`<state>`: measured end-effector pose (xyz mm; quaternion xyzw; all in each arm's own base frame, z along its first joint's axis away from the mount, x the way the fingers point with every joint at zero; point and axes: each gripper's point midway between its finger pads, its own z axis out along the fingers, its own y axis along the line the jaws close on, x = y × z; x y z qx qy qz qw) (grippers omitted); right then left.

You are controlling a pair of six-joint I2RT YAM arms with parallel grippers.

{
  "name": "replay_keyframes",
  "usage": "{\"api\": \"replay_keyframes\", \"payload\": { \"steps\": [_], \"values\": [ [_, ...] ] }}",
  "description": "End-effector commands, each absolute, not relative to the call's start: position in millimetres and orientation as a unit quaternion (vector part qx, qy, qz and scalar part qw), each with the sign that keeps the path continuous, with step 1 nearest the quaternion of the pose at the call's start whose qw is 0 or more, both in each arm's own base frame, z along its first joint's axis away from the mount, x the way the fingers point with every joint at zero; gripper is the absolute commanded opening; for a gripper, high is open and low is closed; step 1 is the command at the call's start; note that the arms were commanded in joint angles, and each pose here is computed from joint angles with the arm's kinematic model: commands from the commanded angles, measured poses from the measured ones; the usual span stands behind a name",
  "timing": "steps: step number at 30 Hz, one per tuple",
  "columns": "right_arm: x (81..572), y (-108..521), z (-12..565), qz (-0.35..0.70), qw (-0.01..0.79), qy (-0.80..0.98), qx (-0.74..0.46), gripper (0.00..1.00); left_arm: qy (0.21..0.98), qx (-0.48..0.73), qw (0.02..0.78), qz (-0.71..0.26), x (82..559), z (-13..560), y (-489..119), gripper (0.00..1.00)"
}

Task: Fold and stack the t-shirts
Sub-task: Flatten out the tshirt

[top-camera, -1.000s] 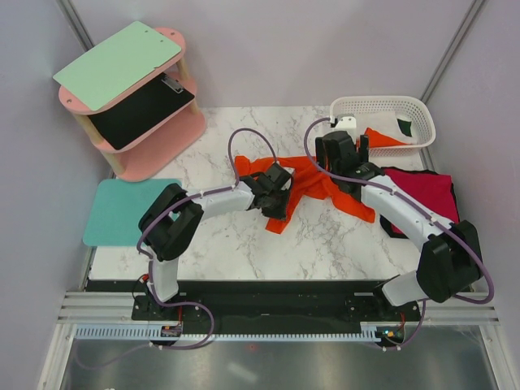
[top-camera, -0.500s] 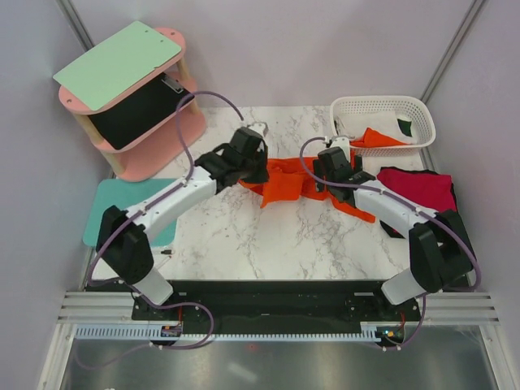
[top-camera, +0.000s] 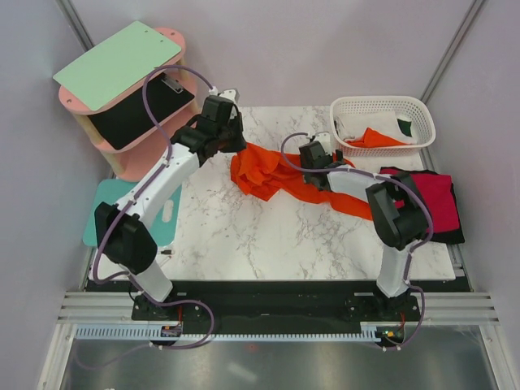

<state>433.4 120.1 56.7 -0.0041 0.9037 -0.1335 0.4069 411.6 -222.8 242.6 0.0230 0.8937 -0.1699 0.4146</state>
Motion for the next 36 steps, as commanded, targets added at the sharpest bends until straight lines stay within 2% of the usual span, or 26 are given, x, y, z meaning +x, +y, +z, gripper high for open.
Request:
{"api": "replay_keyframes", "payload": {
  "steps": [1, 2, 3, 4, 6, 11, 18, 23, 28, 30, 32, 35, 36],
  "values": [
    [465, 118, 47, -0.171, 0.425, 0.889, 0.018, 0.88, 0.885, 0.044, 0.429, -0.173, 420, 260, -224, 0.02],
    [470, 119, 48, -0.173, 0.422, 0.889, 0.031, 0.82, 0.886, 0.041, 0.429, -0.172, 422, 260, -220, 0.02],
    [469, 116, 41, -0.183, 0.415, 0.890, 0.034, 0.52, 0.886, 0.040, 0.428, -0.171, 423, 260, -219, 0.02],
    [469, 114, 43, -0.188, 0.417, 0.888, 0.038, 0.42, 0.886, 0.038, 0.429, -0.170, 423, 261, -217, 0.02],
    [468, 115, 49, -0.181, 0.424, 0.886, 0.045, 0.29, 0.885, 0.033, 0.434, -0.166, 424, 265, -209, 0.02],
    [458, 113, 73, -0.162, 0.437, 0.883, 0.045, 0.08, 0.881, 0.012, 0.449, -0.150, 425, 276, -189, 0.02],
    [431, 119, 134, -0.089, 0.468, 0.878, 0.035, 0.00, 0.880, -0.004, 0.455, -0.140, 411, 287, -172, 0.02],
    [393, 136, 159, -0.007, 0.463, 0.887, -0.009, 0.00, 0.877, -0.014, 0.459, -0.138, 385, 297, -158, 0.02],
    [348, 151, 156, 0.064, 0.423, 0.901, -0.068, 0.03, 0.875, -0.033, 0.468, -0.115, 365, 310, -136, 0.02],
    [335, 155, 150, 0.085, 0.404, 0.908, -0.076, 0.38, 0.876, -0.033, 0.467, -0.111, 359, 312, -132, 0.02],
    [326, 152, 136, 0.083, 0.390, 0.914, -0.075, 0.59, 0.880, -0.034, 0.462, -0.107, 357, 310, -129, 0.02],
    [327, 144, 130, 0.067, 0.396, 0.914, -0.055, 0.71, 0.884, -0.032, 0.453, -0.113, 356, 304, -132, 0.02],
    [328, 144, 131, 0.069, 0.401, 0.912, -0.050, 0.72, 0.883, -0.033, 0.453, -0.115, 356, 305, -133, 0.02]
  ]
}}
